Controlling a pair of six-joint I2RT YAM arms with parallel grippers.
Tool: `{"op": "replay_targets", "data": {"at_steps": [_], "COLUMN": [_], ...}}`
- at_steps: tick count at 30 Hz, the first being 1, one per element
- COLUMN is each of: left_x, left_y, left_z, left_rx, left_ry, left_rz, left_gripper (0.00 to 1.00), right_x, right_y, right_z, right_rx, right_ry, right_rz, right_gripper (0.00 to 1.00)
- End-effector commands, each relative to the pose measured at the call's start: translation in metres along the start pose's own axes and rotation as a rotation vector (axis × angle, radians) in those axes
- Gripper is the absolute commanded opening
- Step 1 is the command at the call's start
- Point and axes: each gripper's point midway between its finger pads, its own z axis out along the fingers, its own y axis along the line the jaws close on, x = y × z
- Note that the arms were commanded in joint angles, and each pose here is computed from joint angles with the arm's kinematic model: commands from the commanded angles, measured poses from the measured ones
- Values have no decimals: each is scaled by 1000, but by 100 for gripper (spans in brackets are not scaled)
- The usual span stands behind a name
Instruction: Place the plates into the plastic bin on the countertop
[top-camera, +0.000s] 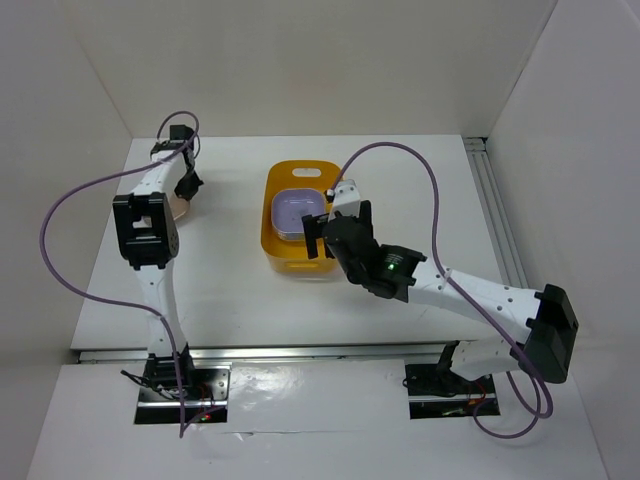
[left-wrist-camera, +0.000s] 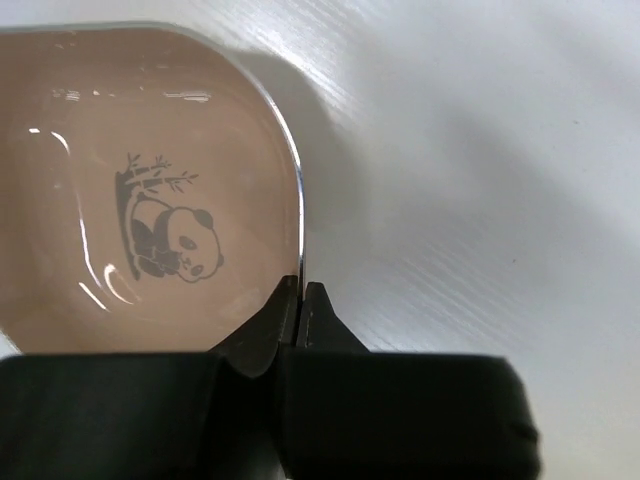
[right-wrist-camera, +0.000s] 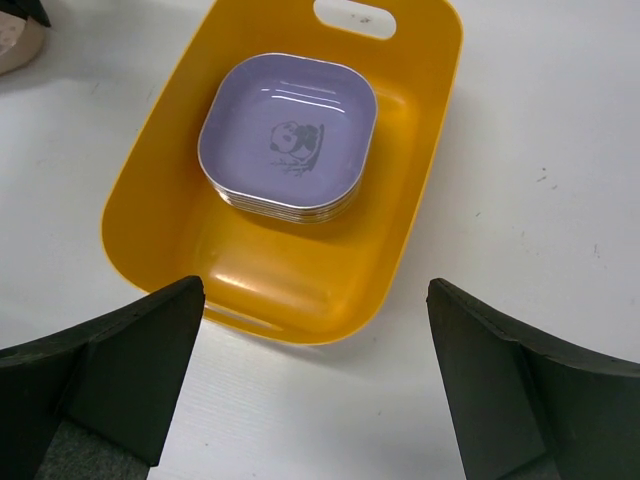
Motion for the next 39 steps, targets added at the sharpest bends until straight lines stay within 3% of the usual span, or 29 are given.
{"op": "replay_targets", "data": {"at_steps": [1,3,7,11,15,22,26,37,39], "left_x": [12,-29,-53,-21,54,126,151,163,169], "left_y": [-5,-19,-46,-93,-154,-203,-225,-243,-245], "left_z": [-22,-77,-201,-294,-340,-369,-348,-296,-282], "left_rx": [-32,-3,176,335,502,623,599,545,538], "left_ry": [61,-63,-209,-309,-238,-178,-140,-102,-69], "left_rz": [-23,-37,-84,-38,74,144,213,252,285], "left_gripper": [0,0,0,0,0,0,0,0,14], "right_x": [-17,-26,-39,-48,-81,-104,-99,-83,-81], "right_y": [-17,-30,-68,-101,-131,-153,-153,-148,-146], "right_z": [-7,-13,-20,-32,-66,-102,-101,-88,-86], "right_rx": [59,96,182,245,315,319,324,317,307], "right_ry": [-45,-60,-70,-82,-159,-240,-227,-183,-180], "right_rz": [30,37,94,133,201,268,256,226,226], "right_gripper": [100,100,100,100,100,100,100,100,100]}}
